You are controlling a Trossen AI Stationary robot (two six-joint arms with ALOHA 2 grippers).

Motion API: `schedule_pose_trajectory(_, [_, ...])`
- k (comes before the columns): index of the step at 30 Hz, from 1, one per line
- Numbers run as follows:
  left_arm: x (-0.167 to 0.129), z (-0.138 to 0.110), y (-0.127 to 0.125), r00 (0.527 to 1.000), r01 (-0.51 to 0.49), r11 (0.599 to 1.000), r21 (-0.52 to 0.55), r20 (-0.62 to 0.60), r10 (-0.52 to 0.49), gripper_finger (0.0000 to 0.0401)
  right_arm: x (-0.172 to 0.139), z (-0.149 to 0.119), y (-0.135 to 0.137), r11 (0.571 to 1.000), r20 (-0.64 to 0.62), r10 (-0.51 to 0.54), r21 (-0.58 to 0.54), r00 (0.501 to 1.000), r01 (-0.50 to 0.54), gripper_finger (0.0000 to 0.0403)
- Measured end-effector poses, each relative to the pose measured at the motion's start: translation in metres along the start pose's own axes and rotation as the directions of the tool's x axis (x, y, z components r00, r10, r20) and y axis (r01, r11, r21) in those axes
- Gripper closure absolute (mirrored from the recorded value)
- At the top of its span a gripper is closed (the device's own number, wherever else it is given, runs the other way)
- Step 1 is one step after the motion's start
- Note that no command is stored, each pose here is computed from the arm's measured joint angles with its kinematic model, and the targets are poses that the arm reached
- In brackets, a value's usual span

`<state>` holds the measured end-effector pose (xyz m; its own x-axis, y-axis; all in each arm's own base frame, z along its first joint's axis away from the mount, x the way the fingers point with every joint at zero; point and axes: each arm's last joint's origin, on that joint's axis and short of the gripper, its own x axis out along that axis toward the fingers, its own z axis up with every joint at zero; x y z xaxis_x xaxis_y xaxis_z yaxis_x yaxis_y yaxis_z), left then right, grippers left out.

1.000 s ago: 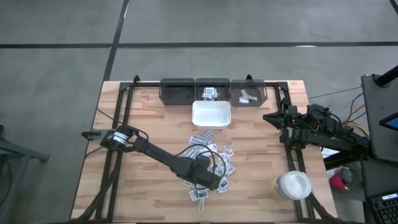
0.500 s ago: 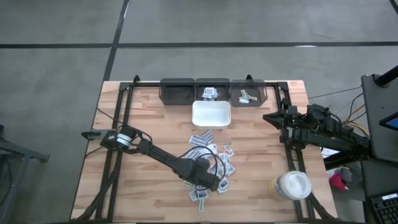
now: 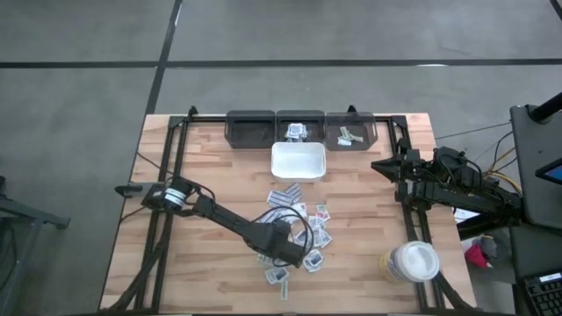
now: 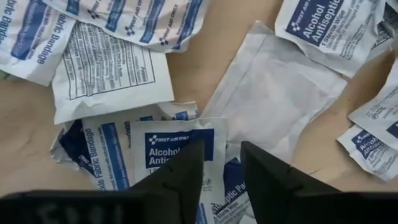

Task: Pick & Place First Aid Supplies
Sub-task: Put the blue alcohol pad into the middle gray bin

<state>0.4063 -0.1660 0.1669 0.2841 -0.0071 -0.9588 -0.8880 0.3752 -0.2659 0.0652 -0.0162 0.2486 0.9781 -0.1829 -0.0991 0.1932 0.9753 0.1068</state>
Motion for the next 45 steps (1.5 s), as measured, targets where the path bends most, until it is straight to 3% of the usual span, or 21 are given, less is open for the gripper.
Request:
schedule_pose_trajectory(35, [0.01,0.006,0.009,0.996,-0.014,1.0,0.014,0.085,0.012,0.0344,0.0,0.0,0.0,1.0,0.0,0.0,0.0,1.0,0.0,0.0364])
schedule_pose_trajectory(45, [0.011,0.008,0.01,0.99,-0.021,0.999,0.049,0.137,0.014,0.0396,0.0,0.0,0.0,1.0,0.0,0.0,0.0,1.0,0.0,0.0364])
